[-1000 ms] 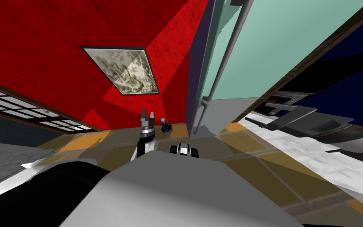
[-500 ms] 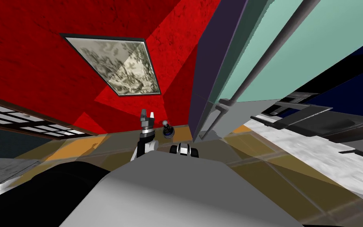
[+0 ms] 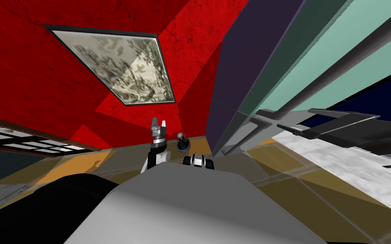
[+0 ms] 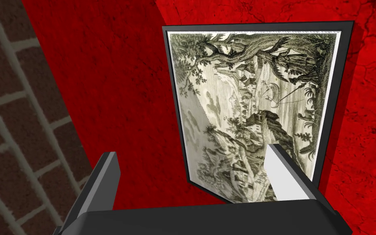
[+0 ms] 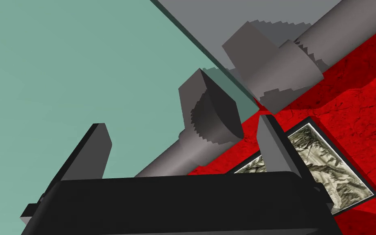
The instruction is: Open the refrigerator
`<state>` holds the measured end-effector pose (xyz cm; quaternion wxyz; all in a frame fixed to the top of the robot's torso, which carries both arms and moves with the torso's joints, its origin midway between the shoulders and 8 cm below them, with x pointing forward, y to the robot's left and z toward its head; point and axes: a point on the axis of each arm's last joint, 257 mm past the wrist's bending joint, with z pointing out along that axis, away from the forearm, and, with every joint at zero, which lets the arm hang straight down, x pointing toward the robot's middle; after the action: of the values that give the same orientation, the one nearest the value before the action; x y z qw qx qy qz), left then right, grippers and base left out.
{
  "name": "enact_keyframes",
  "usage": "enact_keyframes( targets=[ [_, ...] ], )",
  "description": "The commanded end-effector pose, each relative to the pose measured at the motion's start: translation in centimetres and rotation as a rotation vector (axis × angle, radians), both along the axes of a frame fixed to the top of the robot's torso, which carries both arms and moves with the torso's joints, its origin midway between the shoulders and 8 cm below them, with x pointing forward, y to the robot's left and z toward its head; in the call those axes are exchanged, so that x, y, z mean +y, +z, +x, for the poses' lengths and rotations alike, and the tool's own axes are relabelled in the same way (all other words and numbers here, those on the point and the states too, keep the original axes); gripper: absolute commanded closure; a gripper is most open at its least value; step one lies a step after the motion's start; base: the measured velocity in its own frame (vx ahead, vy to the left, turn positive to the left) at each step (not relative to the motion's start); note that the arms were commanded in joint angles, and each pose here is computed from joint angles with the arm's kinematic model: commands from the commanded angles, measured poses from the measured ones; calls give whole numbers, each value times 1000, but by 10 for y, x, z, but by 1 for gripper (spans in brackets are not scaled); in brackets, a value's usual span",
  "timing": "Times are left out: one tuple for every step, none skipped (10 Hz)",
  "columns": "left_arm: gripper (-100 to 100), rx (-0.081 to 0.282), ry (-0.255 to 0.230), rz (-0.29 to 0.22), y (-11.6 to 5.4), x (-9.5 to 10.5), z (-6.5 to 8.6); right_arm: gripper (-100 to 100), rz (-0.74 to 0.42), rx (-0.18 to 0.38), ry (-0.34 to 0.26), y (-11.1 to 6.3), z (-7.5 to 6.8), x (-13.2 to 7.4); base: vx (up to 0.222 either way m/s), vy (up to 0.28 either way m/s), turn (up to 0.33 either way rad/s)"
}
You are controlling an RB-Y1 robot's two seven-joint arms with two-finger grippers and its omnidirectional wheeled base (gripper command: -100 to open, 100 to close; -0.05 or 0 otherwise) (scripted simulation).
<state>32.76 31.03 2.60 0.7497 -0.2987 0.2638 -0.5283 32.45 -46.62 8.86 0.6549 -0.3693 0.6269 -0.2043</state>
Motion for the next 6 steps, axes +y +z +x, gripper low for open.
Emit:
enact_keyframes(
  targets=[
    [0, 0, 0, 0, 0, 0, 0, -100, -4, -4, -43, 1, 0, -16, 142, 184, -76],
    [0, 0, 0, 0, 0, 0, 0, -100, -3, -4, -39, 1, -1, -15, 46, 81, -29],
    [0, 0, 0, 0, 0, 0, 0, -100, -5, -7, -47, 7, -1, -17, 81, 47, -4],
    [0, 0, 0, 0, 0, 0, 0, -100, -5, -7, -45, 5, -1, -17, 55, 28, -3],
    [0, 0, 0, 0, 0, 0, 0, 100, -5, -7, -45, 5, -1, -17, 7, 12, 4],
    [0, 0, 0, 0, 0, 0, 0, 100, -5, 0, -23, 4, -1, -11, -116, -85, 154]
  ],
)
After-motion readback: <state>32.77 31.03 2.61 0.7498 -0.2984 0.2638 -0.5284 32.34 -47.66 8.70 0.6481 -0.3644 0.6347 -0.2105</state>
